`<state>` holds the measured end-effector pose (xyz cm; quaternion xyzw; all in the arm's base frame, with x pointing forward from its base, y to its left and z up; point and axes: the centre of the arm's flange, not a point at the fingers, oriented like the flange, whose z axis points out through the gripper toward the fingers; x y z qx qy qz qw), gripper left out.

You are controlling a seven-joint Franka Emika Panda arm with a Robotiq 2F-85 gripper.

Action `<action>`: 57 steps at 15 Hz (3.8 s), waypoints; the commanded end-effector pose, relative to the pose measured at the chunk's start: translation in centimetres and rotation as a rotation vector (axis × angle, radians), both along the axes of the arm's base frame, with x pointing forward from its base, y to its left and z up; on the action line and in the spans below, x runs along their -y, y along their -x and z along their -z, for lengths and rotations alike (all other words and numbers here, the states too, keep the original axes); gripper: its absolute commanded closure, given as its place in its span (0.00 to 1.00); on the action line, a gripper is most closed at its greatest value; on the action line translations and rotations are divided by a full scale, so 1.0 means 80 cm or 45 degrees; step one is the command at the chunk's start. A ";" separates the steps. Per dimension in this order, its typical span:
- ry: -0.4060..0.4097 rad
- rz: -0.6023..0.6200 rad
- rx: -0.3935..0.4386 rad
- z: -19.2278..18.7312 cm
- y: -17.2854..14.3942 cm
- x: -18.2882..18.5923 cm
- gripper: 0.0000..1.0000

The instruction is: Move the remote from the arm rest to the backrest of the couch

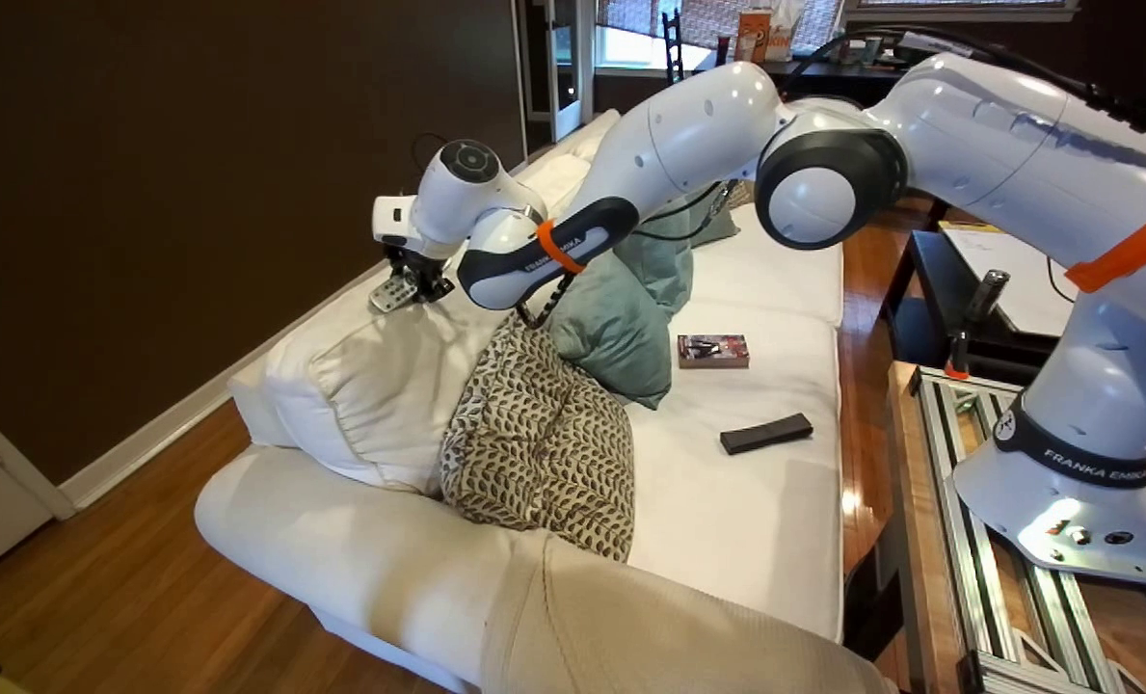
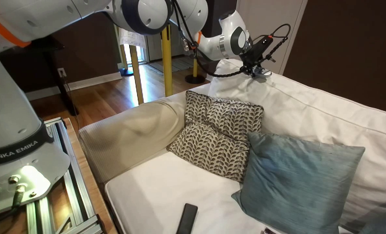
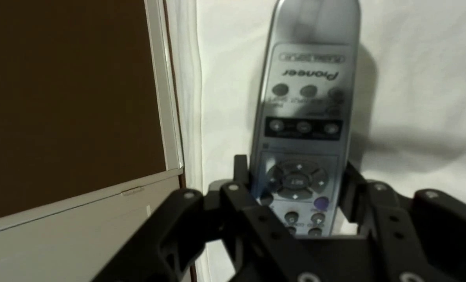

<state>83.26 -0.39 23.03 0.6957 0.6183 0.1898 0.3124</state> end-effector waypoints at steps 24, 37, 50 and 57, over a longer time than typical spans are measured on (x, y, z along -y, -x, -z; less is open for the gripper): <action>-0.172 0.153 -0.127 -0.072 0.018 0.000 0.00; -0.552 0.766 -0.192 -0.136 0.101 -0.026 0.00; -0.795 1.132 0.211 -0.123 0.176 -0.019 0.00; -1.019 1.255 0.317 -0.118 0.203 -0.019 0.00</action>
